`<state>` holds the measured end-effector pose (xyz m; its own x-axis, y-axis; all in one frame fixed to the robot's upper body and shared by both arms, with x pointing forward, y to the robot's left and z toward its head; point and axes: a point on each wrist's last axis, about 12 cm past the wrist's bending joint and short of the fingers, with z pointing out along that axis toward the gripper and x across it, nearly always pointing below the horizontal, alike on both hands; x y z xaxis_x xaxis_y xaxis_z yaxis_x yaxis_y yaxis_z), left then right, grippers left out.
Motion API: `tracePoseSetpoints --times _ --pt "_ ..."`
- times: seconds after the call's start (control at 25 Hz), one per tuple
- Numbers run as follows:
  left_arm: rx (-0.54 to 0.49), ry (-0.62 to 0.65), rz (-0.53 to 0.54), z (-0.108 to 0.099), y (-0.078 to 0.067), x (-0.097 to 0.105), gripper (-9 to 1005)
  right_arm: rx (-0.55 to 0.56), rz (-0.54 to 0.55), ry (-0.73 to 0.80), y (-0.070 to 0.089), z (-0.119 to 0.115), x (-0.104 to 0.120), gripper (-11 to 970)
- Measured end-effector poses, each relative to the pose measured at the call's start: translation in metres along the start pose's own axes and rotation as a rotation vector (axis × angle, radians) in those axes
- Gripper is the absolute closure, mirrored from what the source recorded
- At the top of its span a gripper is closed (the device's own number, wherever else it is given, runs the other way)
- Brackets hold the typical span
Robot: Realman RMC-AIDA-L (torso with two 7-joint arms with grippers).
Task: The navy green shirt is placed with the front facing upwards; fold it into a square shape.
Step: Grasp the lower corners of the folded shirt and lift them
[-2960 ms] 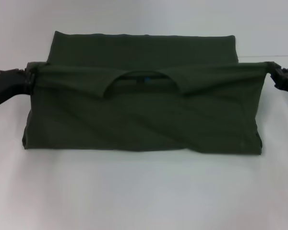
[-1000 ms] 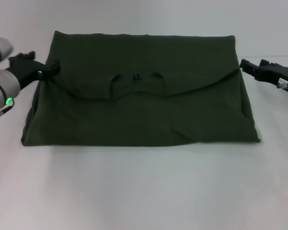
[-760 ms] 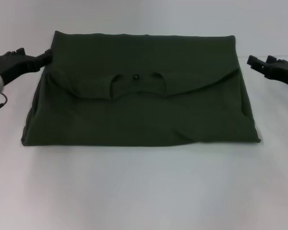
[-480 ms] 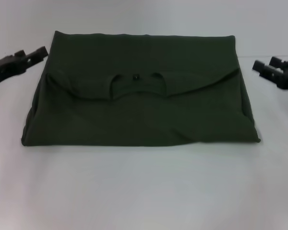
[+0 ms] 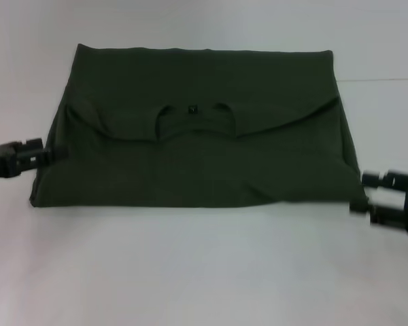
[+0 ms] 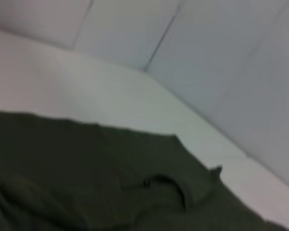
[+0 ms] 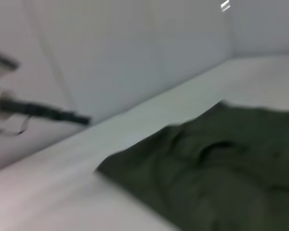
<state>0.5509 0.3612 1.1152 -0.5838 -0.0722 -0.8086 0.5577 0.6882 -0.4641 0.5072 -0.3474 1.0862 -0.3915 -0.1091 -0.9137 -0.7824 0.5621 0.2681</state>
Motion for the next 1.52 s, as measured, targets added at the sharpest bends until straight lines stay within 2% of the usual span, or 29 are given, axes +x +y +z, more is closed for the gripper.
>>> tracePoseSetpoints --times 0.16,0.28,0.48,0.72,1.08,1.52 --pt "-0.015 0.029 0.001 0.0 0.001 0.001 136 -0.095 -0.021 0.052 0.013 -0.004 0.005 255" --pt "-0.077 0.044 -0.005 0.008 0.006 0.001 136 -0.135 -0.026 0.062 0.02 -0.003 0.005 256" --pt "-0.242 0.102 -0.054 0.02 0.021 0.002 135 -0.155 -0.022 0.06 0.023 0.003 0.006 256" --pt "-0.352 0.244 -0.001 0.028 0.028 0.009 135 -0.18 -0.022 0.051 0.027 0.01 0.005 255" --pt "-0.366 0.312 0.058 0.042 0.025 0.014 137 -0.19 -0.023 0.047 0.028 0.014 0.003 264" --pt "-0.341 0.336 0.06 0.049 0.02 0.013 137 -0.18 -0.016 0.049 0.026 0.016 0.0 270"
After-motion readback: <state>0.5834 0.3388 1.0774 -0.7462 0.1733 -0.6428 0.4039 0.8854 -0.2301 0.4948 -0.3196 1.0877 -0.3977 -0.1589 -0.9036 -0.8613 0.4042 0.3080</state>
